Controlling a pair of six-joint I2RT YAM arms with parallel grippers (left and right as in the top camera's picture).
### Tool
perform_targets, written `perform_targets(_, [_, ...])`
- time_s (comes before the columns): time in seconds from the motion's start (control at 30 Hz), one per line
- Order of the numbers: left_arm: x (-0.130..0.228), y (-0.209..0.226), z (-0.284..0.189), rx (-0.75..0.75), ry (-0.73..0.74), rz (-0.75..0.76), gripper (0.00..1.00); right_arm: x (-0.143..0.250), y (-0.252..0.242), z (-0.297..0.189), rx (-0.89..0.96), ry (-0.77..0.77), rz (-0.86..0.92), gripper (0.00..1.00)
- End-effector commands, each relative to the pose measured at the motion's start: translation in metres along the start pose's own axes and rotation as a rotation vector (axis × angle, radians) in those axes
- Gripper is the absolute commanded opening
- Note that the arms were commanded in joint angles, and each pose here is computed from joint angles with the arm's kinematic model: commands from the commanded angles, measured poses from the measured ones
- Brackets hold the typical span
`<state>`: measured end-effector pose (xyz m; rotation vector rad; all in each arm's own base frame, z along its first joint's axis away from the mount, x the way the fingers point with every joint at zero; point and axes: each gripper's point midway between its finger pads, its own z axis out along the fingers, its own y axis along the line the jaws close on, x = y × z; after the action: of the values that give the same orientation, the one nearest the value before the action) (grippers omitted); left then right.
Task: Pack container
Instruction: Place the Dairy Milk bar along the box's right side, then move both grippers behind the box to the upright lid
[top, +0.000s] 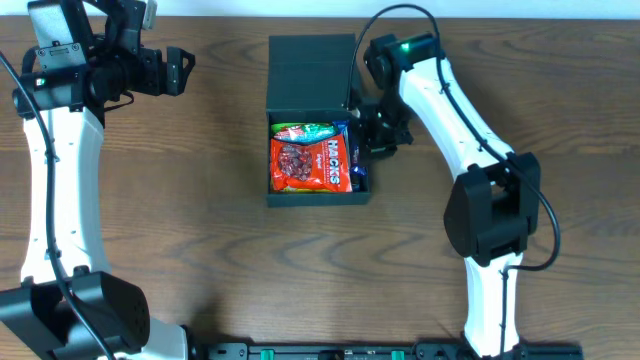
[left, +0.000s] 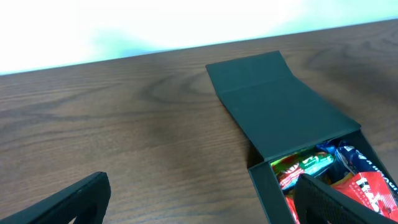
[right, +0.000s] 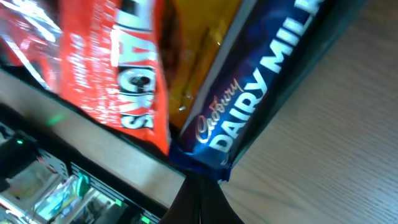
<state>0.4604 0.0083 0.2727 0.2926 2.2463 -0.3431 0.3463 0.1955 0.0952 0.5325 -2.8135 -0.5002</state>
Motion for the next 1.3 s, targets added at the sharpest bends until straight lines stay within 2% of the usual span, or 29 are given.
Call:
perform_targets(0.0, [-0.005,-0.001,-0.003,0.008,-0.014,-0.003,0.95,0.003,-0.001,0.004,0.012,-0.006,-0.027,0.01])
perform_targets(0.2, [-0.006,-0.004,-0.003,0.022,-0.017,-0.003,0.95,-0.001,-0.004,0.011,0.012,-0.017,-0.031,0.01])
perform_targets(0.33, [-0.006,-0.006,-0.003,0.034,-0.018,-0.009,0.95,-0.009,-0.005,-0.003,0.012,-0.058,-0.032,0.01])
perform_targets(0.43, [-0.006,-0.011,0.000,0.044,-0.014,-0.019,0.95,-0.025,-0.007,-0.028,0.016,-0.152,-0.042,0.01])
perform_targets(0.57, [-0.002,-0.029,0.014,0.092,0.012,-0.004,0.96,-0.065,-0.028,-0.064,0.030,-0.369,-0.043,0.01])
perform_targets(0.6, [0.000,-0.033,0.019,0.112,0.021,-0.005,1.00,-0.074,-0.035,-0.070,0.032,-0.411,-0.028,0.01])
perform_targets(0.67, [0.009,-0.042,0.034,0.156,0.057,-0.013,0.77,-0.091,-0.055,-0.082,0.035,-0.498,0.010,0.01])
perform_targets(0.7, [0.018,-0.046,0.045,0.172,0.093,-0.028,0.61,-0.098,-0.065,-0.088,0.041,-0.538,0.016,0.01])
perform_targets(0.77, [0.037,-0.050,0.067,0.197,0.167,-0.087,0.40,-0.109,-0.080,-0.097,0.050,-0.598,0.023,0.01])
perform_targets(0.8, [0.046,-0.051,0.077,0.204,0.200,-0.118,0.25,-0.113,-0.085,-0.099,0.054,-0.621,0.024,0.01])
perform_targets(0.83, [0.054,-0.052,0.088,0.212,0.227,-0.149,0.13,-0.117,-0.090,-0.100,0.057,-0.640,0.025,0.01])
perform_targets(0.87, [0.062,-0.053,0.100,0.218,0.257,-0.184,0.06,-0.120,-0.096,-0.100,0.060,-0.658,0.027,0.01])
perform_targets(1.03, [0.080,-0.058,0.145,0.236,0.293,-0.251,0.06,-0.122,-0.111,-0.074,0.043,-0.648,0.067,0.01])
perform_targets(1.27, [0.105,-0.047,0.205,0.125,0.325,-0.569,0.06,-0.141,-0.118,-0.038,-0.084,-0.663,0.110,0.01])
